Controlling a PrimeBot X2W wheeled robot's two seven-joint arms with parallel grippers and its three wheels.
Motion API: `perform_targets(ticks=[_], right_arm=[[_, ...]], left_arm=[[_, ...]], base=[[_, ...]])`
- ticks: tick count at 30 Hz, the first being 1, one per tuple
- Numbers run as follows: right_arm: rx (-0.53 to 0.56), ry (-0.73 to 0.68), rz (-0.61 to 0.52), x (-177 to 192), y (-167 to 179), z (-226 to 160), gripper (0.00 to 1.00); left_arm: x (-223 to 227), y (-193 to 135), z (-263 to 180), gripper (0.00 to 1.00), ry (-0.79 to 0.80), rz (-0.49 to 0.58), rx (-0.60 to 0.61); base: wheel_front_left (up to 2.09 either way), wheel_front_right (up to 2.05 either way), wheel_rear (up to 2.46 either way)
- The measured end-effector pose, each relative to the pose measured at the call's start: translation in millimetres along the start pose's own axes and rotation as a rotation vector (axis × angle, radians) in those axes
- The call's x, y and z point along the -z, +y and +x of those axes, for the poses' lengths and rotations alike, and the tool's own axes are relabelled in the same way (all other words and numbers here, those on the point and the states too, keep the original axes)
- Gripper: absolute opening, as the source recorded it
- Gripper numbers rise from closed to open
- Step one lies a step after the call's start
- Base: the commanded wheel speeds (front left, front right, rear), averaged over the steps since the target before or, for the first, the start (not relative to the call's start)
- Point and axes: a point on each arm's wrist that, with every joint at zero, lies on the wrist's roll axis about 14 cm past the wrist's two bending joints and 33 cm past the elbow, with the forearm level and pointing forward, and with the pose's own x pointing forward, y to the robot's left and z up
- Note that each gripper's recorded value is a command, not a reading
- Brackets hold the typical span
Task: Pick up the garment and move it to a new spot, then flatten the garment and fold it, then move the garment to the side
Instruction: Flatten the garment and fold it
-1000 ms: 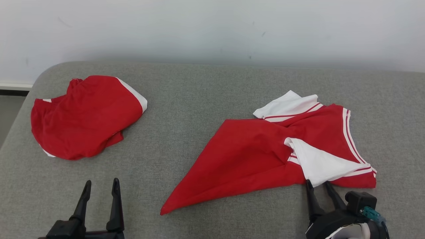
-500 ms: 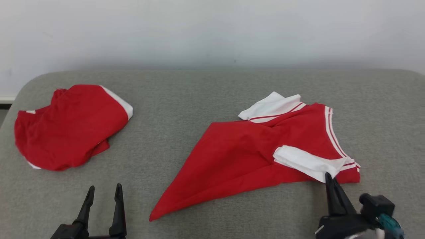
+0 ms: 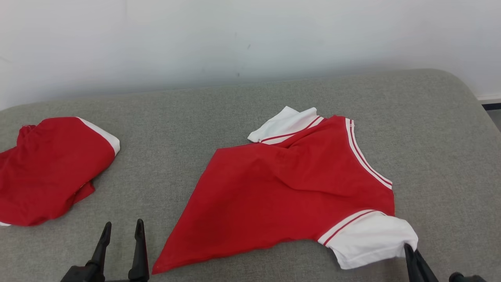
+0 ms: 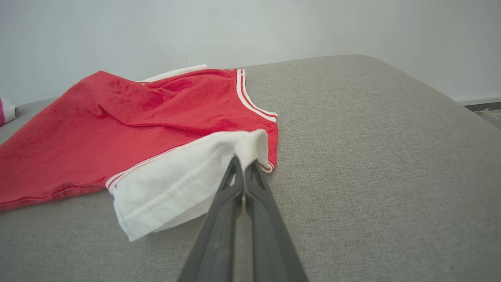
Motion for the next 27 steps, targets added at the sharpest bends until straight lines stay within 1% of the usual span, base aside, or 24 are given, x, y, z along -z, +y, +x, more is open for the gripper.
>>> perform_targets(ticks=[1,2,3,5,8,14,20,27], right_arm=[[0.004,0.012,0.004,3.2,-1.2,-3.7,0.01],[0.008,0.023,0.008,6.3,-2.4,-6.6,0.20],[0.010,0.030,0.012,8.5,-2.6,-9.2,0.45],[0.015,0.039,0.021,11.5,-3.4,-12.5,1.00],[0.007,0.031,0.024,9.4,-0.4,-13.3,1.00],[-0.025,-0.050,0.014,-14.1,8.4,-6.3,1.00],[-0.068,-0.136,-0.026,-40.6,20.3,3.6,1.00],[-0.136,-0.197,-0.039,-59.1,46.3,18.2,1.00]], left_arm=[[0.7,-1.2,0.7,1.00,0.002,-0.001,0.004],[1.3,-2.2,1.1,1.00,0.004,-0.001,0.008],[1.2,-2.3,1.4,1.00,0.003,-0.002,0.008],[1.0,-1.7,1.1,1.00,0.003,-0.003,0.006],[0.6,-0.2,0.5,1.00,0.002,-0.004,0.001],[-3.1,6.0,-2.7,1.00,-0.009,0.001,-0.018],[-9.5,12.4,-9.5,1.00,-0.025,0.014,-0.037],[-19.8,27.1,-17.7,1.00,-0.053,0.036,-0.082]], base=[[0.00,0.00,0.00],[0.00,0.00,0.00],[0.00,0.00,0.00],[0.00,0.00,0.00],[0.00,0.00,0.00],[0.00,0.00,0.00],[0.00,0.00,0.00],[0.00,0.00,0.00]])
